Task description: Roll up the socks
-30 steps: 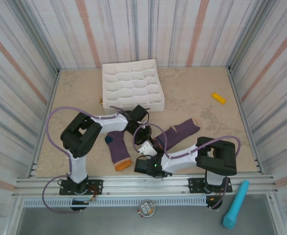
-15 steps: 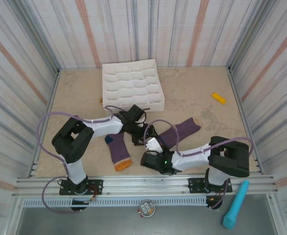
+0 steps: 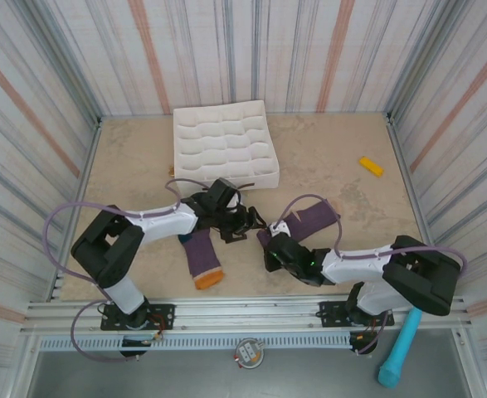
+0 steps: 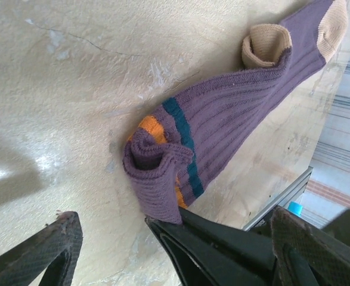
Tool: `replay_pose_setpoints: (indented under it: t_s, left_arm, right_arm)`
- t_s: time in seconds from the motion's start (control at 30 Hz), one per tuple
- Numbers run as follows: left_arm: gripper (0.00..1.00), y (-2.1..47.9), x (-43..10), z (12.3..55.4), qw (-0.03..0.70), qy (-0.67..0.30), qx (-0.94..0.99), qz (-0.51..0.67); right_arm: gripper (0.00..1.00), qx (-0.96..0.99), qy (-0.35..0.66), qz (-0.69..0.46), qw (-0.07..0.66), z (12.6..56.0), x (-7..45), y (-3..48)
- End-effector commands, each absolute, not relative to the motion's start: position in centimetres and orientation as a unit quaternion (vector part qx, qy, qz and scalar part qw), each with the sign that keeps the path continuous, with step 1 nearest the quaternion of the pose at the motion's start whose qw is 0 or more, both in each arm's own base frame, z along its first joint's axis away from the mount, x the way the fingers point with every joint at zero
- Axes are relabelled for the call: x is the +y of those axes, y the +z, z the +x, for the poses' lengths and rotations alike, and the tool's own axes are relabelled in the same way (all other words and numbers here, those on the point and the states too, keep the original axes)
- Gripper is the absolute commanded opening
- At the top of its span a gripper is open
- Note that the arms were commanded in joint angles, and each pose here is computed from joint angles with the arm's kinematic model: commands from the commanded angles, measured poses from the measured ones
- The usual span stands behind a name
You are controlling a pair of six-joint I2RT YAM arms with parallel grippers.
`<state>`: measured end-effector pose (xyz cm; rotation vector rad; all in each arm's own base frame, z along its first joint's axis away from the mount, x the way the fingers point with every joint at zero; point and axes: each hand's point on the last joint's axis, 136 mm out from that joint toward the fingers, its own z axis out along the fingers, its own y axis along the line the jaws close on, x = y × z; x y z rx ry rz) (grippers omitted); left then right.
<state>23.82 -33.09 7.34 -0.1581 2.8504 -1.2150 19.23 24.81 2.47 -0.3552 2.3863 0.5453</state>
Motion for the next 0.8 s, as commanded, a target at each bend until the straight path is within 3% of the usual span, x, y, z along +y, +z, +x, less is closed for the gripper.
replay_pose_setpoints:
  t_s: [0.0, 0.27, 0.77]
  left_arm:
    - [0.84, 8.7, -32.8, 24.8, 0.054, -0.407, 0.91, -0.057]
    - [0.76, 7.8, -32.7, 24.2, 0.057, -0.401, 0.913, -0.051]
    - [0.63, 6.9, -32.5, 23.0, 0.075, -0.391, 0.916, -0.044]
  right_arm:
    - [0.0, 0.946, 0.226, -0.134, 0.189, 14.6, 22.6, -2.3]
    - [0.0, 0.947, 0.284, -0.074, 0.129, 14.2, 22.3, -3.3]
    - [0.0, 0.939, 0.329, 0.043, 0.088, 14.1, 20.2, -3.2]
